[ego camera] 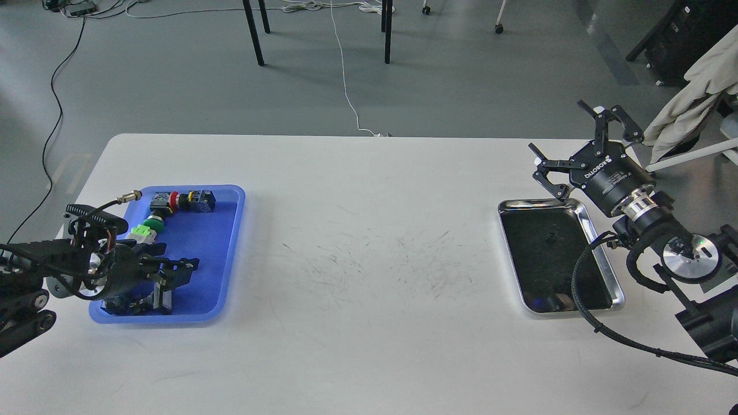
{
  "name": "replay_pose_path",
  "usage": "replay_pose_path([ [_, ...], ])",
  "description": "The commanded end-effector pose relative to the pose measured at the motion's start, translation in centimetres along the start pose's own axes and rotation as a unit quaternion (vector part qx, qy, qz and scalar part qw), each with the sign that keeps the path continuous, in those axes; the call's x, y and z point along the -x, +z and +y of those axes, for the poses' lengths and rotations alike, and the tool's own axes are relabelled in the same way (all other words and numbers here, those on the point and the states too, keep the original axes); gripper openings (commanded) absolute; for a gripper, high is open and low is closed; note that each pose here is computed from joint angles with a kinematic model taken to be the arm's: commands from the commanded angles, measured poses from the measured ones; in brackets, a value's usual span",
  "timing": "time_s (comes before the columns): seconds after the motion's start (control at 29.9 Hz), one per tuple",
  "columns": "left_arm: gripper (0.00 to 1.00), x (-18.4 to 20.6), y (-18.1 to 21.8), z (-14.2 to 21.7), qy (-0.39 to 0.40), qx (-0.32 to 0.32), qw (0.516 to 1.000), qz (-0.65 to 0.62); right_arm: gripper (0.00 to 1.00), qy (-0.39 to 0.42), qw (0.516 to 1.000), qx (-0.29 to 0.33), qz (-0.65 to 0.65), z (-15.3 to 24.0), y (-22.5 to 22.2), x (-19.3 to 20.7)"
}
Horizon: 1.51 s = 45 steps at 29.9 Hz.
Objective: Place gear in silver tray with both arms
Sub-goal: 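Close the left gripper on another small black gear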
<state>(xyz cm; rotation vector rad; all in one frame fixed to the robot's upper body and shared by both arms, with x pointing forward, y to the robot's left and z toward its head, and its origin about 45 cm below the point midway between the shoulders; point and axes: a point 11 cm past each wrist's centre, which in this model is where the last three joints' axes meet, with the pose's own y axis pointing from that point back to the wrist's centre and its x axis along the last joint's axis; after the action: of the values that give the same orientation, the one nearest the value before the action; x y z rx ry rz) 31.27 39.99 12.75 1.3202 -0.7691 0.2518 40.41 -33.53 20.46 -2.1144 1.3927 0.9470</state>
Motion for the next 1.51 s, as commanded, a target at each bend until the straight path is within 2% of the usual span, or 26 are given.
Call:
replay_pose_path([
  [0.0,0.75,0.5,-0.2,-0.7,0.001,-0.004,1.0,0.002,0.98,0.0,1.0,-0.001,0.0,0.0,0.0,0.0],
  [0.13,0.68,0.6,-0.3,-1.0,0.001,-0.008,1.0,0.005,0.98,0.001,1.0,0.0,0.0,0.0,0.0,0.0],
  [0.27,0.53,0.7,-0.4,-1.0,0.0,-0.009,1.0,0.003,0.98,0.001,1.0,0.001,0.001,0.0,0.0,-0.1],
  [0.33,0.49,0.7,-0.5,-1.0,-0.003,-0.011,1.0,-0.007,0.98,0.001,1.0,0.0,0.001,0.0,0.0,-0.1],
  [0.4,0.39,0.8,-0.5,-1.0,-0.005,-0.01,1.0,-0.011,0.98,0.001,1.0,0.0,0.001,0.0,0.0,0.0],
  [0.47,0.22,1.0,-0.5,-1.0,-0.008,-0.009,1.0,-0.012,0.98,0.001,1.0,0.002,0.001,0.0,0.0,-0.1],
  [0.6,0.09,1.9,-0.4,-1.0,-0.022,-0.008,1.0,-0.015,0.98,0.001,1.0,0.0,0.001,0.0,0.0,0.0],
  [0.67,0.05,1.9,-0.4,-1.0,-0.022,-0.007,1.0,-0.016,0.98,0.001,1.0,0.0,0.001,0.0,0.0,0.0],
  [0.8,0.0,1.7,-0.3,-1.0,-0.019,-0.007,1.0,-0.016,0.98,0.0,1.0,0.0,0.001,-0.1,0.0,0.0],
  [1.24,0.0,0.3,-0.3,-0.8,-0.003,-0.005,1.0,-0.015,0.98,-0.004,1.0,-0.002,0.005,-0.4,-0.5,0.4],
  [1.47,0.0,-6.2,1.5,1.0,0.051,0.021,0.998,-0.04,0.98,-0.009,1.0,-0.004,0.008,-0.7,-0.8,0.7],
])
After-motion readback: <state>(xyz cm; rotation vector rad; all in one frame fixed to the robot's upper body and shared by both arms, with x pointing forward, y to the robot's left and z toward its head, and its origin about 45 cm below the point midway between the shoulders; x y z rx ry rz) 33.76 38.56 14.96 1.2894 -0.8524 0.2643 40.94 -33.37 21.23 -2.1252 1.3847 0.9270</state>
